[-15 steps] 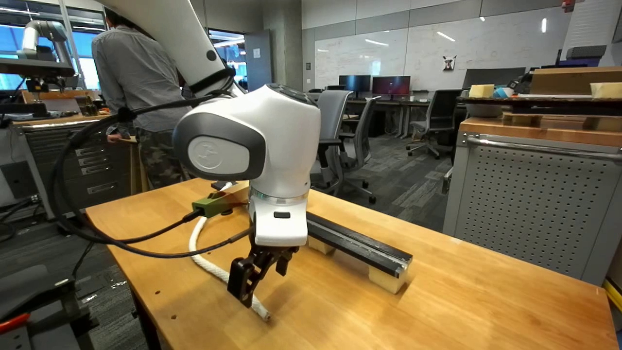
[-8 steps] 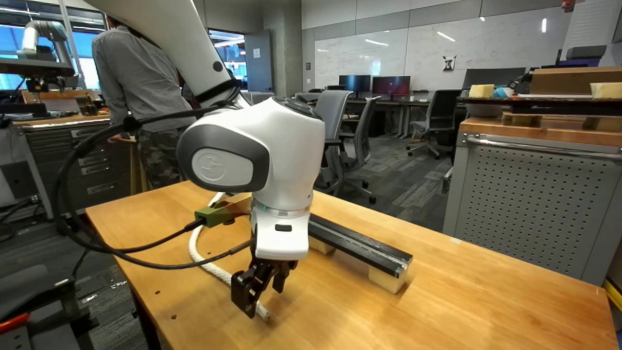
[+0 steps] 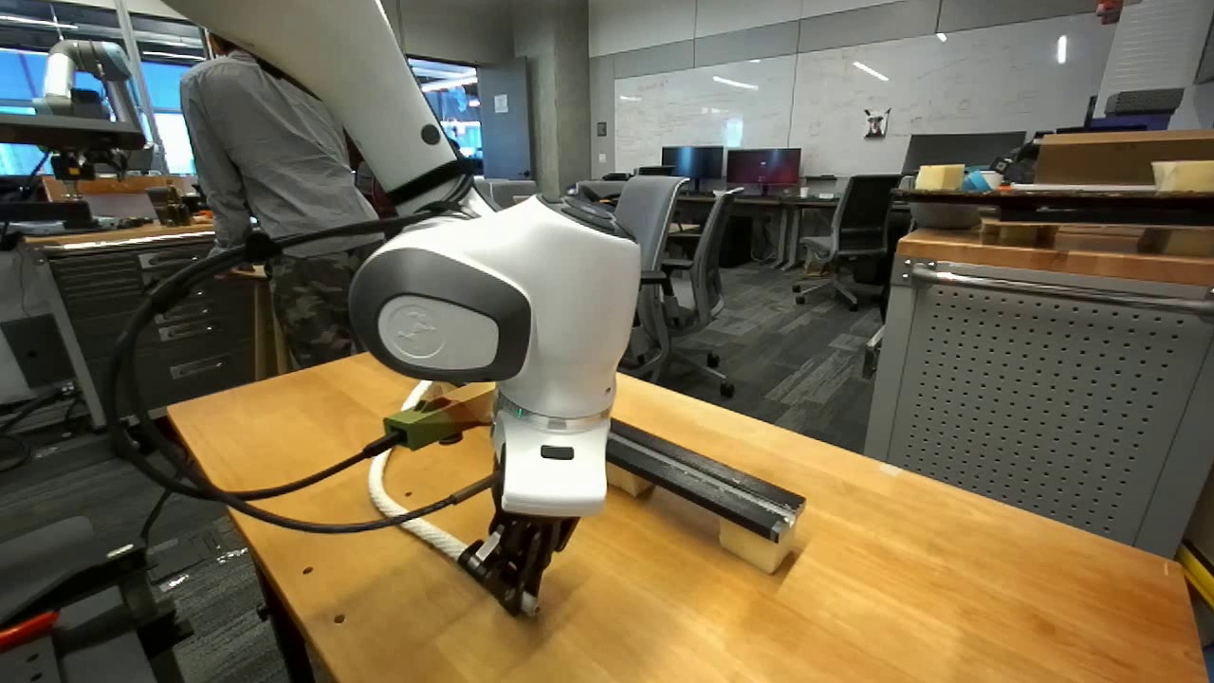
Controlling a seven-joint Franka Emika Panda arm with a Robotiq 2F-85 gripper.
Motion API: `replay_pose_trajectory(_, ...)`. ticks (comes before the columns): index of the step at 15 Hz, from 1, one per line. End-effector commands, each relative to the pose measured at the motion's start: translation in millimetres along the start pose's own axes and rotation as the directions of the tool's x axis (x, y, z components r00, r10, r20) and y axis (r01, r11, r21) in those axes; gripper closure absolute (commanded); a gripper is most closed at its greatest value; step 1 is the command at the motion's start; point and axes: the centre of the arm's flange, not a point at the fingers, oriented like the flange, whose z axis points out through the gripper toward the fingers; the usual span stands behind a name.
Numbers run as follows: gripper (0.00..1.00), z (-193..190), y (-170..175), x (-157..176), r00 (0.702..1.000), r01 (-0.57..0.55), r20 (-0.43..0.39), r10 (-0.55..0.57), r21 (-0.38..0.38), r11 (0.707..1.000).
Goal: Put the rope in the groove on the black object
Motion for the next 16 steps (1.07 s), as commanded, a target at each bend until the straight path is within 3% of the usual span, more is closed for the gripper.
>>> replay_pose_trajectory(1,1.0,-8,1,3,0.999,-0.03,0.021,0.029,0.022,0.999)
replay_pose_trajectory(9,0.97,-42,2,-2,1.0,-0.007,-0.002,0.007,0.071,0.997)
replay_pose_trajectory(16,0.97,-113,-26,-14,0.989,-0.006,-0.144,0.04,0.226,0.974)
